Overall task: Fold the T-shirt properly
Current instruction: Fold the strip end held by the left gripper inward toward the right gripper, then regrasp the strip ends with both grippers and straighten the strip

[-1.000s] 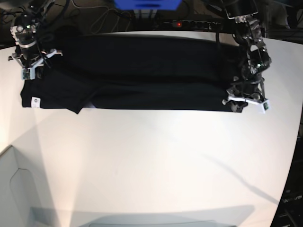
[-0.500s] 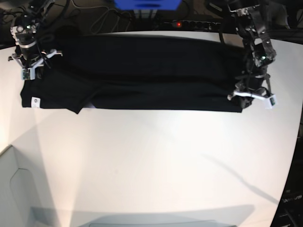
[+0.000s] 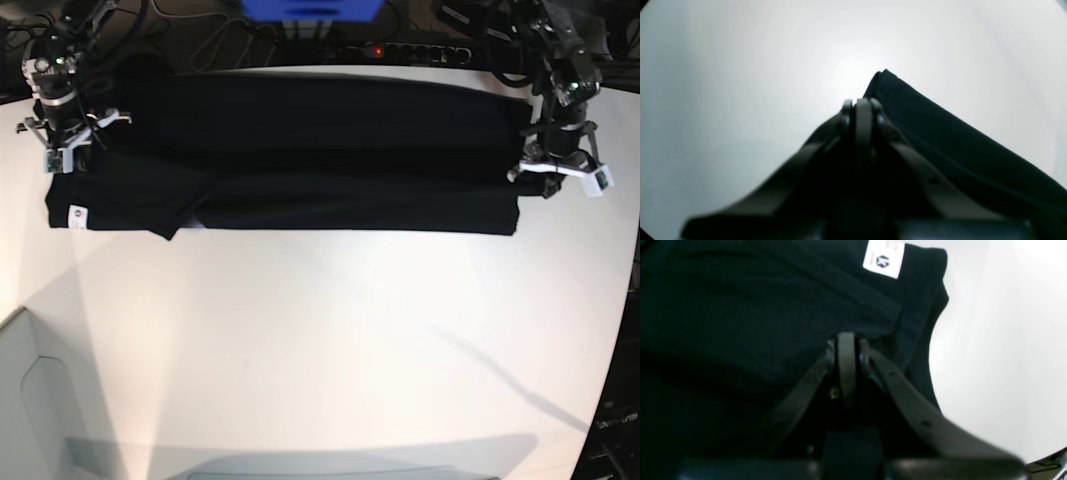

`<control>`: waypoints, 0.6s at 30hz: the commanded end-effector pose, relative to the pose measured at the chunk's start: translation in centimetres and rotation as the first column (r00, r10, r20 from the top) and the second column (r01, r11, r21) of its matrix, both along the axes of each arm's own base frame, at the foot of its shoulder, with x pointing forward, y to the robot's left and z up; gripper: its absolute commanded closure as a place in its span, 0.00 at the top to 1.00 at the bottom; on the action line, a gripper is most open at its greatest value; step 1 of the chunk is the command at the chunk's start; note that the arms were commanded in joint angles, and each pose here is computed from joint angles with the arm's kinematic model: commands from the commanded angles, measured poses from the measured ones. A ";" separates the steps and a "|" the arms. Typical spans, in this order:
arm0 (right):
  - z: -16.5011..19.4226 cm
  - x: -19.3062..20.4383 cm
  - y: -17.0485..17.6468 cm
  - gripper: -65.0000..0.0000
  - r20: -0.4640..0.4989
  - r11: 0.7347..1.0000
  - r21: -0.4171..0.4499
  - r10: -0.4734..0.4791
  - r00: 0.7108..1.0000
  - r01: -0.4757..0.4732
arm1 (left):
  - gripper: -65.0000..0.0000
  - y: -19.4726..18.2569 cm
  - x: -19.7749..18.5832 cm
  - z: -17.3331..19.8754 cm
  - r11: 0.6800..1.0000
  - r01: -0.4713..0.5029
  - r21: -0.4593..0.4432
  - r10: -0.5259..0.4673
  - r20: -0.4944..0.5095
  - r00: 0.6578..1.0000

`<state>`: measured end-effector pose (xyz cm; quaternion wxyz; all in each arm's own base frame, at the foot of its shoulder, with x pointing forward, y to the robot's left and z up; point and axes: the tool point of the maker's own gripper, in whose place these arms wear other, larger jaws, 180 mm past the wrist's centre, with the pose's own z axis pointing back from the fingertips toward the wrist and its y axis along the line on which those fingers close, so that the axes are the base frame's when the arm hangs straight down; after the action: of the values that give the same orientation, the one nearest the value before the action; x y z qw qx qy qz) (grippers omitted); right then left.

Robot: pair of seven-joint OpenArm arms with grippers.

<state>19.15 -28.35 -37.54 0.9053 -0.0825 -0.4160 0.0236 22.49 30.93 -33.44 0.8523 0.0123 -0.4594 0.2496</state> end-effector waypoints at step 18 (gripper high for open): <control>2.6 0.2 0.0 0.00 0.058 0.998 -0.050 0.043 0.997 -0.040 | 0.00 -1.1 -0.3 -4.5 0.998 0.017 -0.059 -0.022 -0.084 0.996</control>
<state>18.59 -28.32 -36.25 0.9007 -0.0948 -0.4222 0.0374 21.52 29.35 -38.94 0.8801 -0.0113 -0.3972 0.2598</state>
